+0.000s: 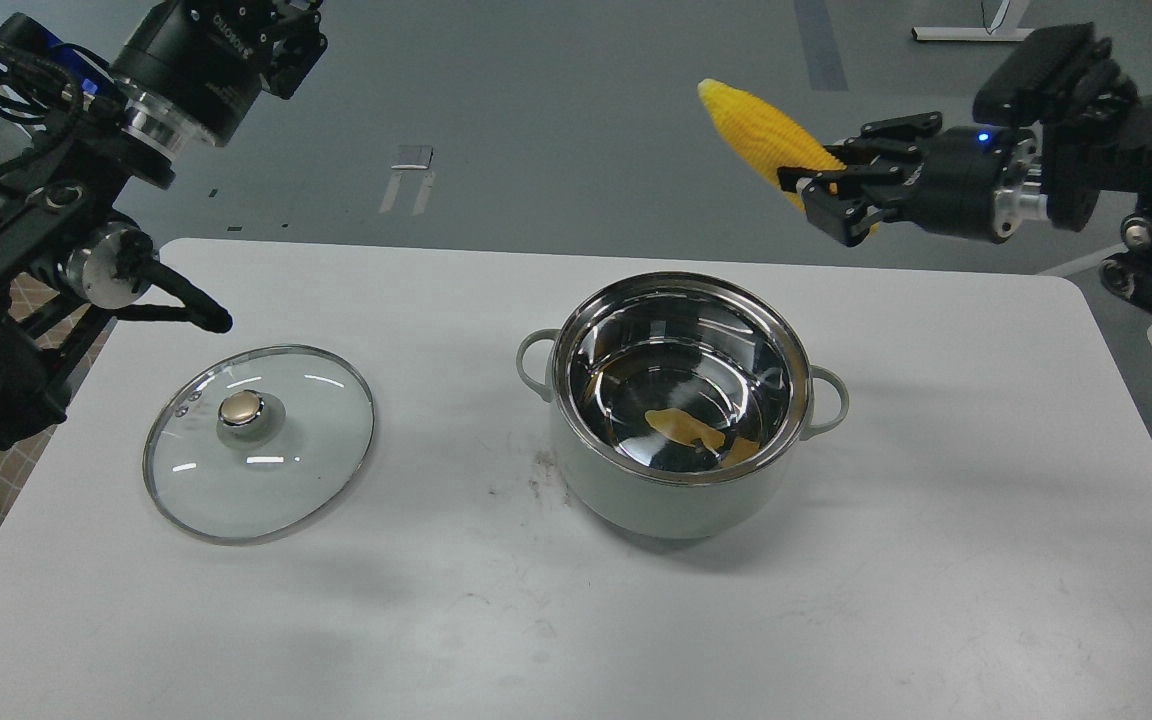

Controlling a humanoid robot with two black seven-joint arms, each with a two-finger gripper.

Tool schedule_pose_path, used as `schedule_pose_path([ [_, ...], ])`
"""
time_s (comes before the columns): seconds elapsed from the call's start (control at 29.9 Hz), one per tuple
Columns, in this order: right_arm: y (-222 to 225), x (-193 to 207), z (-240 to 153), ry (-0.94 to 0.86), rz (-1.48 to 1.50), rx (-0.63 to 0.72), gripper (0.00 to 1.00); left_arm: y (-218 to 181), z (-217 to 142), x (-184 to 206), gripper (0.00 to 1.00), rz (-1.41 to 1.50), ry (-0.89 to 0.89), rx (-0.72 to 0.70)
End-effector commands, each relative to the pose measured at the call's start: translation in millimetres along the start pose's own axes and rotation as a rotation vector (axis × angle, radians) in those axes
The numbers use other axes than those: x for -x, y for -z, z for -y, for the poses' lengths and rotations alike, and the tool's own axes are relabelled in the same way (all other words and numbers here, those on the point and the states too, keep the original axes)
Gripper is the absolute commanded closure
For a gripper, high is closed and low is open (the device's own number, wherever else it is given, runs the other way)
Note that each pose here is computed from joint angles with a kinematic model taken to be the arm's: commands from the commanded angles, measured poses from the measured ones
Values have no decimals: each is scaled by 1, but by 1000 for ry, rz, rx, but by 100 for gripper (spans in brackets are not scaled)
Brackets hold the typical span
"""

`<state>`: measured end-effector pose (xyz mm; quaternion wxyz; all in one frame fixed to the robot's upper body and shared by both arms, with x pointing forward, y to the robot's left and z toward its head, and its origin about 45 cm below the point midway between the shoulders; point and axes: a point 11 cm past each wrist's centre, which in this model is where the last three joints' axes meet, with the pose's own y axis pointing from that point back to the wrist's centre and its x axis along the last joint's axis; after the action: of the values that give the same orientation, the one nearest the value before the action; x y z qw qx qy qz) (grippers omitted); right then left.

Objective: Open pot and put corn in

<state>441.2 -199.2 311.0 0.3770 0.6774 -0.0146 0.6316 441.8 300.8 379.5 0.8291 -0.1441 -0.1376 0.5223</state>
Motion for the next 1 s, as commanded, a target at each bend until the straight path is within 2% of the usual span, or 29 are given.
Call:
schedule_pose_path([
  [0.0,31,10,22,69,-34,-95,89,5,-1,3,4,-9,3,-7],
  [0.43,60,51,41,216,-59,-182,86,8,-2,6,4,-20,2,-9],
  [0.8,59,70,39,289,-60,-182,82,9,0,9,4,-30,6,-6],
  [0.97,58,77,37,309,-59,-179,75,10,0,10,4,-31,9,-7],
])
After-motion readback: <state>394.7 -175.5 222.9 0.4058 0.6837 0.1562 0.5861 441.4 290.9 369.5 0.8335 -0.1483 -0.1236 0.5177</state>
